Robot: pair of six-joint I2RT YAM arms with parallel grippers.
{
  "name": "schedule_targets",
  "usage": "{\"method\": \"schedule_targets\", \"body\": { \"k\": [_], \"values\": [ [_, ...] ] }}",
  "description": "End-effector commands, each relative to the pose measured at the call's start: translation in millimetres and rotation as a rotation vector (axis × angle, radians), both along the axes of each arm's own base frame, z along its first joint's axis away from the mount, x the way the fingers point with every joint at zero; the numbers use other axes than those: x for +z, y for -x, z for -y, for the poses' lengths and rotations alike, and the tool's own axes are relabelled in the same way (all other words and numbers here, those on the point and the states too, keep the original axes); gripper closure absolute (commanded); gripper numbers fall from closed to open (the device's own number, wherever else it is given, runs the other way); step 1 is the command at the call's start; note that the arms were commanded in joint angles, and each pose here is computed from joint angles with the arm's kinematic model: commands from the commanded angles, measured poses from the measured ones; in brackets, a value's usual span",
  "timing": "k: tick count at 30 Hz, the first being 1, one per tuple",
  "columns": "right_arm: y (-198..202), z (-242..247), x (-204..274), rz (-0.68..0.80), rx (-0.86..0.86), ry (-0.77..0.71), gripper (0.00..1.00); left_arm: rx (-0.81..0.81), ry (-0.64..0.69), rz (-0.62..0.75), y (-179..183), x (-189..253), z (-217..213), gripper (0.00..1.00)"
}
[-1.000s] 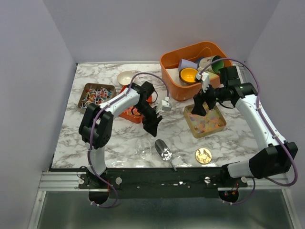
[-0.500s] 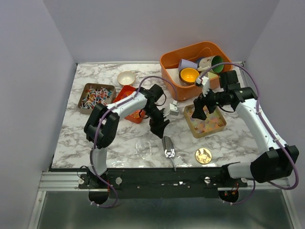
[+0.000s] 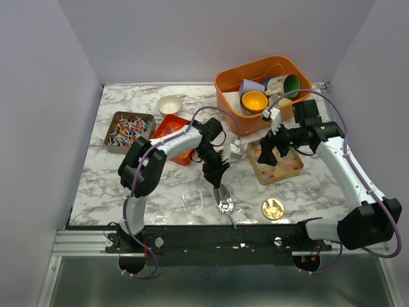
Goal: Pack the candies
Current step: Pick up the spatula from the center of the board.
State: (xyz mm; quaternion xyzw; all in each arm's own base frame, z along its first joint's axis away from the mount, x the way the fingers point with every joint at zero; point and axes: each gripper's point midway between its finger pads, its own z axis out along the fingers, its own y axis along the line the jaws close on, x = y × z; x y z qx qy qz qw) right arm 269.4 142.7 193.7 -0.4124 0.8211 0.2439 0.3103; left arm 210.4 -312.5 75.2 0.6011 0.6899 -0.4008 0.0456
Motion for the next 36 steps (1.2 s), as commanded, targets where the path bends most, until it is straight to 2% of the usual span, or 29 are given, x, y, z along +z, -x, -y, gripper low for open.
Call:
{"method": "schedule_targets", "body": {
  "k": [1,6,8,9,10,11,12,16,17,19,22,25,26,27,30,33,36],
  "values": [
    [-7,2,2,0.015,-0.008,0.006,0.0,-0.037,-0.032,-0.074,22,-15,-9,0.48],
    [-10,2,2,0.013,-0.009,0.007,0.0,-0.058,-0.027,-0.102,33,-20,-9,0.57],
    [-9,2,-1,0.004,-0.007,0.009,0.0,-0.063,-0.027,-0.117,34,-21,-6,0.64],
    [-8,2,-1,-0.002,-0.007,0.008,0.0,-0.079,-0.019,-0.117,35,-22,-5,0.69],
    [-7,2,-2,-0.006,-0.005,0.008,0.0,-0.089,-0.018,-0.126,37,-21,-4,0.85],
    [-6,1,-2,-0.007,0.005,0.006,0.0,-0.099,-0.03,-0.139,37,-19,-5,0.96],
    [-3,1,-1,-0.014,0.013,0.005,0.0,-0.106,-0.035,-0.141,36,-17,-5,1.0],
    [1,1,10,0.055,0.069,0.008,0.0,-0.104,-0.003,-0.121,13,11,-9,1.0],
    [-5,6,15,0.109,0.04,0.029,0.0,-0.069,0.028,-0.12,-2,28,-8,1.0],
    [-20,8,39,0.322,0.012,0.016,0.0,-0.017,0.066,-0.116,-20,43,-5,1.0],
    [-28,2,57,0.489,0.086,-0.006,0.0,0.117,0.139,-0.158,-45,67,5,1.0],
    [-29,-12,64,0.463,0.183,-0.044,0.0,0.244,0.22,-0.269,-59,96,13,1.0],
    [-32,-16,54,0.42,0.223,-0.049,0.02,0.253,0.251,-0.258,-60,106,15,1.0],
    [-22,-24,53,0.368,0.269,-0.092,0.08,0.263,0.248,-0.271,-58,109,14,1.0],
    [-21,-34,53,0.374,0.352,-0.109,0.16,0.323,0.227,-0.323,-55,112,12,1.0],
    [-10,-43,40,0.498,0.49,-0.025,0.16,0.404,0.231,-0.386,-63,114,9,1.0],
    [1,-50,17,0.544,0.566,0.012,0.15,0.433,0.247,-0.42,-67,122,9,1.0]
  ]
}}
